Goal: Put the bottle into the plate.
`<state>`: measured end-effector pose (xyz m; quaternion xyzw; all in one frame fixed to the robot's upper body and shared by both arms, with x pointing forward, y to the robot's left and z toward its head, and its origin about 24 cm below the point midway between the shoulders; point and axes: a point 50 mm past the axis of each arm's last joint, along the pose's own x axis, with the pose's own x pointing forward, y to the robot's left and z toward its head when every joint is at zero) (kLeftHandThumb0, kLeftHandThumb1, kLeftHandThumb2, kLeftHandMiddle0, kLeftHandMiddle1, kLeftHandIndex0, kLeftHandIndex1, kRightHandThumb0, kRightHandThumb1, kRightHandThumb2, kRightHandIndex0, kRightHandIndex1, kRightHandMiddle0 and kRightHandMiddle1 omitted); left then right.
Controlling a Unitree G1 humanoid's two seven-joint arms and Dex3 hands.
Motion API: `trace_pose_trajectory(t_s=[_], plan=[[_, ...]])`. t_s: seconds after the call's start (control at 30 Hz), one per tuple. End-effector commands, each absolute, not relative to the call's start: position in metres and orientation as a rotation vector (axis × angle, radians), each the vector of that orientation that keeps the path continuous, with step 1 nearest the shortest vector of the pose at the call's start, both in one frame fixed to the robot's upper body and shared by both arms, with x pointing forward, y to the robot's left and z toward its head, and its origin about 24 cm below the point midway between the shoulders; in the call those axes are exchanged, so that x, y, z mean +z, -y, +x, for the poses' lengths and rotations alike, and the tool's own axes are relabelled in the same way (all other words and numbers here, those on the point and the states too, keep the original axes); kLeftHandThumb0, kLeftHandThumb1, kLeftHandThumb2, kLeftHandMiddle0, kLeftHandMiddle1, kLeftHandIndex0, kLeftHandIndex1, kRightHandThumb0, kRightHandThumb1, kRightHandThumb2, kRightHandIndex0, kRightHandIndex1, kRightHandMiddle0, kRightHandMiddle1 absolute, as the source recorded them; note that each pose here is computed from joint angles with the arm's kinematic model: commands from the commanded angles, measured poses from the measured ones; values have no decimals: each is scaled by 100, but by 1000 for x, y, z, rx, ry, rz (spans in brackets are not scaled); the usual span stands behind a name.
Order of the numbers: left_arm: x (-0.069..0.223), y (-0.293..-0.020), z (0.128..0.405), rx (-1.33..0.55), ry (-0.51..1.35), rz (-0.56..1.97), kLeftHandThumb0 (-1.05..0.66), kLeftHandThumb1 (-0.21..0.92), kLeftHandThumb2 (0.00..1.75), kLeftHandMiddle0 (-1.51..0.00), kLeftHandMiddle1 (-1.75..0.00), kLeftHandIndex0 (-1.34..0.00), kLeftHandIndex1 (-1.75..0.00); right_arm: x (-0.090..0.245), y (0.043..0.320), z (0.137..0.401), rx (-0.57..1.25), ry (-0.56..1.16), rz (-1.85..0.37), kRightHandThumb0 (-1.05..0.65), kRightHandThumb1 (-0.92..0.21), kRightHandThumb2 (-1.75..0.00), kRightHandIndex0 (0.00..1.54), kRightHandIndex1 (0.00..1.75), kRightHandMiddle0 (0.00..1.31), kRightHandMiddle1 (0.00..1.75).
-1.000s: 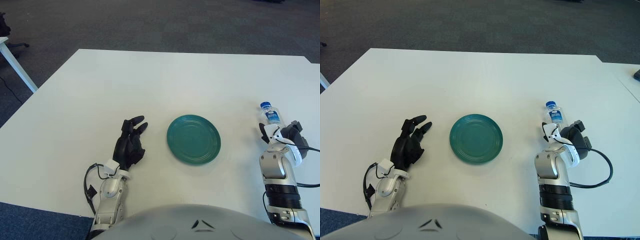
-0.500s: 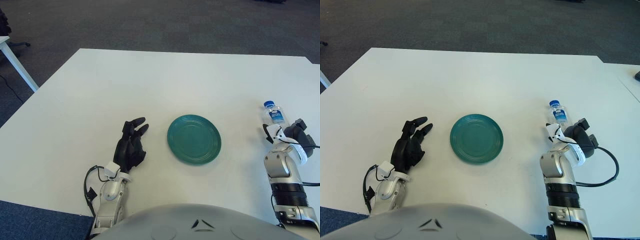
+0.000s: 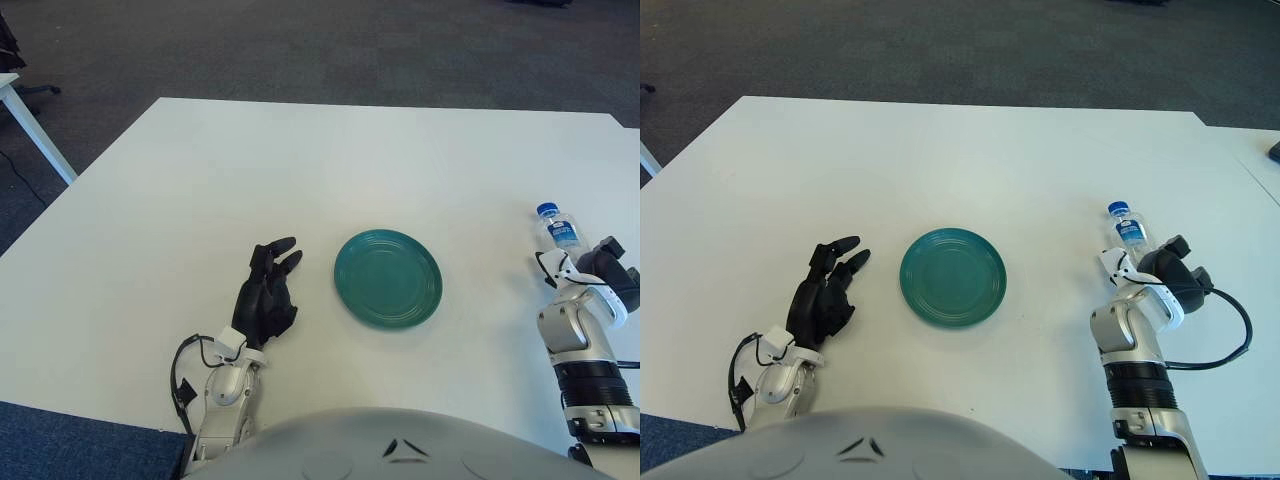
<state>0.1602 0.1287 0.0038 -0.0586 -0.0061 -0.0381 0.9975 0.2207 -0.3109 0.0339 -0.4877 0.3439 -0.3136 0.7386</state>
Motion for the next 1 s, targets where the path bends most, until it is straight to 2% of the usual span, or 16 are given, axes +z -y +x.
trace_pose_trajectory(t_s=[0.0,0.33,0.97], plan=[[-10,-127,153,-70,-73,-116,-56,92,90,-35,-46,0,-106,18,310,214,-630,-839,-1053,-105,-92,-60,6,0,0,16],[-10,-125,155,-69,-73,-115,-56,92,90,-35,-46,0,-106,25,310,217,-625,-819,-1089,-105,-92,-61,5,0,0,15],[-13,-122,161,-70,-74,-116,-56,92,90,-35,-46,0,-106,41,303,224,-610,-775,-1095,-105,-92,-64,9,2,0,25]])
